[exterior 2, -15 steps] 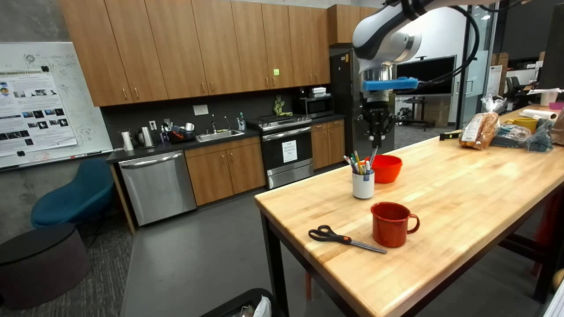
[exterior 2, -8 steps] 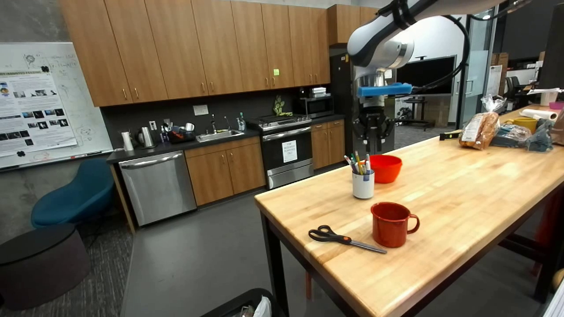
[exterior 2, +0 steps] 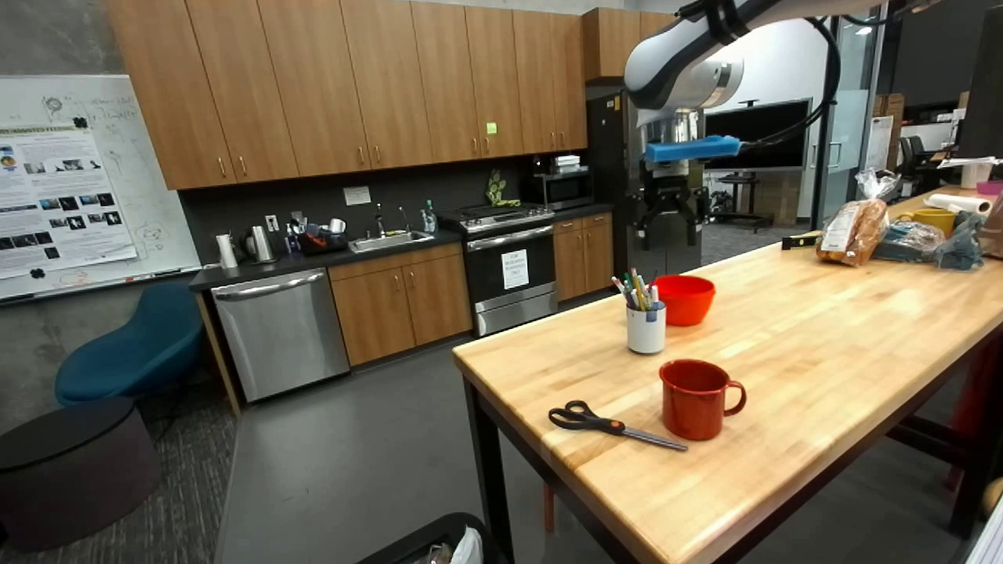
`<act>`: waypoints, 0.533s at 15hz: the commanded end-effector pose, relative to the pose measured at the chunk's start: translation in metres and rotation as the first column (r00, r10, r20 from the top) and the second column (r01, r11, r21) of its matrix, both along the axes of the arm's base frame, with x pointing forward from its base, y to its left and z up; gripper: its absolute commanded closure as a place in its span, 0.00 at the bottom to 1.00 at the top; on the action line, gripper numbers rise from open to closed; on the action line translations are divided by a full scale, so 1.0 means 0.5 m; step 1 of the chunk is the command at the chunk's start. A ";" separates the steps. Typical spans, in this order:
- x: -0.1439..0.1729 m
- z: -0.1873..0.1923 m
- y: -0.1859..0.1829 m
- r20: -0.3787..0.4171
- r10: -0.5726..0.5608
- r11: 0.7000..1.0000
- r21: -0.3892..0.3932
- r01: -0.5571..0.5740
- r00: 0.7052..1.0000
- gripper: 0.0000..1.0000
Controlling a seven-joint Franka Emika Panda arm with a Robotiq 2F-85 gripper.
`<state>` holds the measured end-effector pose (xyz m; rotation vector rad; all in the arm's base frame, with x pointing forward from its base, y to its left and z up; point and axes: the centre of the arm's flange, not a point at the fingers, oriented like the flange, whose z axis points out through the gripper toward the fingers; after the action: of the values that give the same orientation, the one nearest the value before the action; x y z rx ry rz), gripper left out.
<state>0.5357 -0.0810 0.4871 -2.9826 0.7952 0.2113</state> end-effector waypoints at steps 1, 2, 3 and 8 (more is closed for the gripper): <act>-0.039 0.026 -0.034 0.084 0.081 0.996 -0.052 -0.077 0.993 0.00; -0.046 0.031 -0.044 0.107 0.104 0.993 -0.062 -0.098 0.989 0.00; -0.053 0.034 -0.054 0.128 0.127 0.990 -0.070 -0.119 0.984 0.00; -0.099 0.044 -0.102 0.204 0.226 0.973 -0.086 -0.213 0.952 0.00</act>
<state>0.5147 -0.1207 0.5064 -3.0727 0.5488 -0.0508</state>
